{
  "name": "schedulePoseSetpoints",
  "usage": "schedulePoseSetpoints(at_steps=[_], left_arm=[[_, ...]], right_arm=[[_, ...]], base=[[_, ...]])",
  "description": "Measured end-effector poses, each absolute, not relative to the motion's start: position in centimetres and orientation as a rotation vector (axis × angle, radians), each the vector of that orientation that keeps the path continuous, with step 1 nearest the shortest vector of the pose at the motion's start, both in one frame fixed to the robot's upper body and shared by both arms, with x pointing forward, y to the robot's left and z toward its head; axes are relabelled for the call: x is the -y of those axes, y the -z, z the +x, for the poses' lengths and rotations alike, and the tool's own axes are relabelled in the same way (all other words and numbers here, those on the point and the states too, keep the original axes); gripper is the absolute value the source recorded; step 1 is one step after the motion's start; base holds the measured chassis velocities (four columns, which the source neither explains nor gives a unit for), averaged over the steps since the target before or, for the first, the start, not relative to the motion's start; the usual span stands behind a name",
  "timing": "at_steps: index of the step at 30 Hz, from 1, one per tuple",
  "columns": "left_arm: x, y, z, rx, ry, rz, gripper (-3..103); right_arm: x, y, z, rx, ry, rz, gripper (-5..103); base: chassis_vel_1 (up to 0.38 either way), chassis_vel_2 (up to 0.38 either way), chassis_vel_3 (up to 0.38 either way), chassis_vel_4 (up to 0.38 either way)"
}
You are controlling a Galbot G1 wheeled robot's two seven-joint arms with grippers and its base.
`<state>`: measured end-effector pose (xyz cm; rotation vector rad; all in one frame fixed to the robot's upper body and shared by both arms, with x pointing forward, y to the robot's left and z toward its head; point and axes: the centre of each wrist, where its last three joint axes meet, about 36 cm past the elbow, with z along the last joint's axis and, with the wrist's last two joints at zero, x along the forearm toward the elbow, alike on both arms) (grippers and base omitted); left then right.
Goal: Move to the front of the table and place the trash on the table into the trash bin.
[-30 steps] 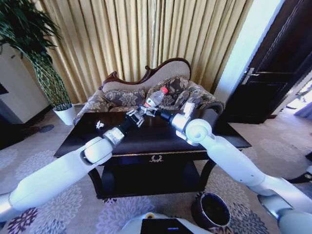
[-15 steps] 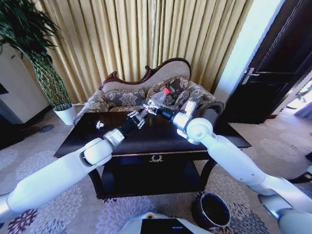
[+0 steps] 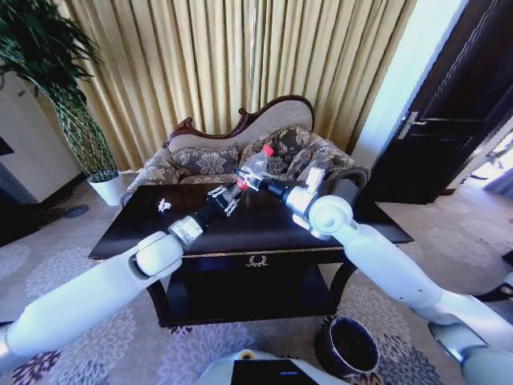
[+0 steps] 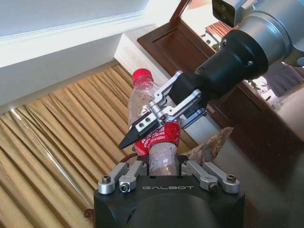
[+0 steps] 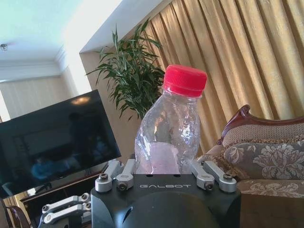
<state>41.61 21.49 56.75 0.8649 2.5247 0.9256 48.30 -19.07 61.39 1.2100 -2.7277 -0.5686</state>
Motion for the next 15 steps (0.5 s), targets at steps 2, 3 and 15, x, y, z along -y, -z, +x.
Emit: schedulePoseSetpoints(at_steps=[2,3,15], left_arm=[[-21.5,-56.7,41.5,-2.528,-0.923,0.861,28],[-21.5,-56.6,41.4,-2.532,-0.919,0.86,34],[-21.5,-56.5,41.5,-2.529,-0.898,0.855,72]], right_arm=[[19.1,-61.4,48.3,2.731,0.57,1.207,35],[19.2,-61.4,48.3,2.735,0.572,1.202,35],[20.1,-61.3,48.3,2.772,0.567,1.158,24]], base=[[0.0,0.0,0.0,0.0],[0.0,0.0,0.0,0.0],[0.0,0.0,0.0,0.0]])
